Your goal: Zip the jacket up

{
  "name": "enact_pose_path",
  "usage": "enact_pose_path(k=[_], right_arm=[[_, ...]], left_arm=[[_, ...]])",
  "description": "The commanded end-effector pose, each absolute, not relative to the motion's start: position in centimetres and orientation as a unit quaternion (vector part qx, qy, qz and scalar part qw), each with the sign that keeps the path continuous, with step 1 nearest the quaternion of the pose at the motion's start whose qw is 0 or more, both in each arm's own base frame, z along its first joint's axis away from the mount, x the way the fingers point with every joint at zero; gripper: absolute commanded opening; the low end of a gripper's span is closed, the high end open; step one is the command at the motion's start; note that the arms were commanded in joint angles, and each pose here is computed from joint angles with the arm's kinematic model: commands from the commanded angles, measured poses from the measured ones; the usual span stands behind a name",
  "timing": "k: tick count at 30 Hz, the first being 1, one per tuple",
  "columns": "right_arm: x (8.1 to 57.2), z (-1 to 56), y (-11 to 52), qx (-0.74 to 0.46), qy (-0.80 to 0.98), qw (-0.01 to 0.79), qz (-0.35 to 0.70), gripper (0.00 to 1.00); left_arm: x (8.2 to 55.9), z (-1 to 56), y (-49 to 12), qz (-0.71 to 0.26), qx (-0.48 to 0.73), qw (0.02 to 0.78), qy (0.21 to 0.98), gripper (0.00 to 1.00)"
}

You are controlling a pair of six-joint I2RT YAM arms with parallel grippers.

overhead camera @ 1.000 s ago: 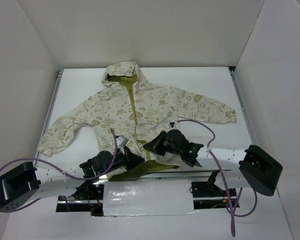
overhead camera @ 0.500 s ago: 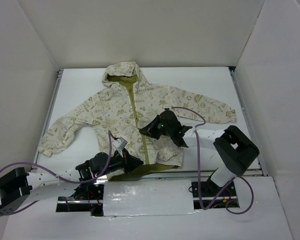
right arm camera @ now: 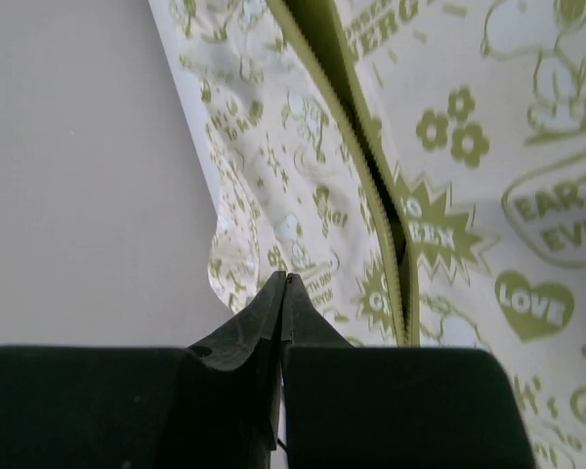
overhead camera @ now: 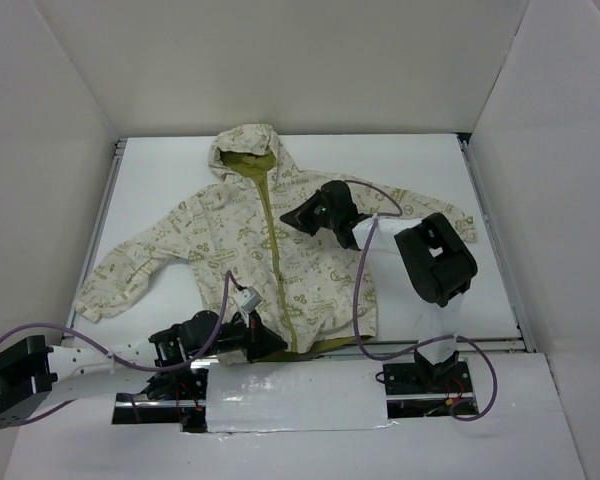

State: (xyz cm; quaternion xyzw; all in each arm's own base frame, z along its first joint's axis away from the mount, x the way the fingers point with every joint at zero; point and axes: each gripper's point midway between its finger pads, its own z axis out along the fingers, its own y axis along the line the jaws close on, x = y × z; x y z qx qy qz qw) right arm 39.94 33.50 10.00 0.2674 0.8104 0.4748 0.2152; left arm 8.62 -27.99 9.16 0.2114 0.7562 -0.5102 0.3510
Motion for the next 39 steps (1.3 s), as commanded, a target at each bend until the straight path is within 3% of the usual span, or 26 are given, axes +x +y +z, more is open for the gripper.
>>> enact_pose_path(k=[1, 5, 8, 9, 10, 11, 13, 14, 16, 18, 21, 23, 24, 25, 26, 31, 39], right_arm=[[41.7, 11.5, 34.2, 0.252, 0.799, 0.224, 0.498, 0.00], [39.6, 13.3, 35.5, 0.189, 0.795, 0.209, 0.537, 0.00], [35.7, 10.9, 34.5, 0.173, 0.811, 0.197, 0.523, 0.02], [35.0, 11.1, 34.4, 0.165, 0.810, 0.201, 0.526, 0.03], [33.4, 9.9, 34.3, 0.148, 0.812, 0.194, 0.530, 0.07], [32.2, 8.8, 34.0, 0.145, 0.820, 0.178, 0.525, 0.12], [31.0, 8.9, 34.0, 0.122, 0.812, 0.179, 0.542, 0.30], [30.0, 7.8, 33.5, 0.118, 0.819, 0.177, 0.533, 0.30], [29.8, 7.9, 32.9, 0.110, 0.818, 0.199, 0.529, 0.31], [29.2, 7.7, 32.9, 0.101, 0.825, 0.194, 0.521, 0.40], [28.7, 7.3, 32.7, 0.091, 0.838, 0.201, 0.498, 0.45], [28.6, 6.8, 32.1, 0.097, 0.847, 0.210, 0.479, 0.45], [28.6, 6.9, 32.0, 0.099, 0.847, 0.212, 0.478, 0.45], [28.5, 6.9, 31.8, 0.103, 0.847, 0.212, 0.477, 0.45], [28.2, 7.1, 31.4, 0.107, 0.846, 0.218, 0.474, 0.45], [28.3, 8.0, 29.4, 0.128, 0.851, 0.254, 0.442, 0.47], [27.8, 8.8, 29.0, 0.118, 0.846, 0.264, 0.447, 0.47]], left_arm=[[7.7, 11.2, -29.1, -0.542, 0.225, 0.343, 0.734, 0.00], [9.6, 9.9, -28.1, -0.492, 0.179, 0.357, 0.774, 0.00], [10.8, 9.0, -27.3, -0.460, 0.139, 0.363, 0.798, 0.01], [11.1, 8.8, -27.1, -0.453, 0.130, 0.363, 0.804, 0.14], [11.6, 8.6, -26.8, -0.437, 0.112, 0.363, 0.816, 0.44], [11.8, 8.5, -26.6, -0.429, 0.105, 0.362, 0.821, 0.59], [12.7, 8.6, -26.2, -0.407, 0.085, 0.372, 0.830, 0.82], [13.0, 8.8, -25.9, -0.395, 0.079, 0.373, 0.836, 0.85], [14.4, 10.2, -25.4, -0.382, 0.042, 0.401, 0.832, 0.88], [15.4, 10.5, -24.2, -0.358, -0.003, 0.413, 0.838, 0.89], [17.8, 10.5, -21.7, -0.288, -0.075, 0.441, 0.847, 0.92], [19.5, 9.9, -20.8, -0.247, -0.101, 0.444, 0.855, 0.88], [19.9, 9.3, -20.6, -0.233, -0.106, 0.438, 0.862, 0.83], [20.5, 9.4, -20.8, -0.231, -0.107, 0.435, 0.864, 0.70], [21.3, 8.1, -20.4, -0.211, -0.115, 0.423, 0.874, 0.68], [22.0, 6.4, -23.4, -0.240, -0.077, 0.370, 0.894, 0.82], [21.4, 3.5, -25.6, -0.256, -0.059, 0.316, 0.911, 0.88]])
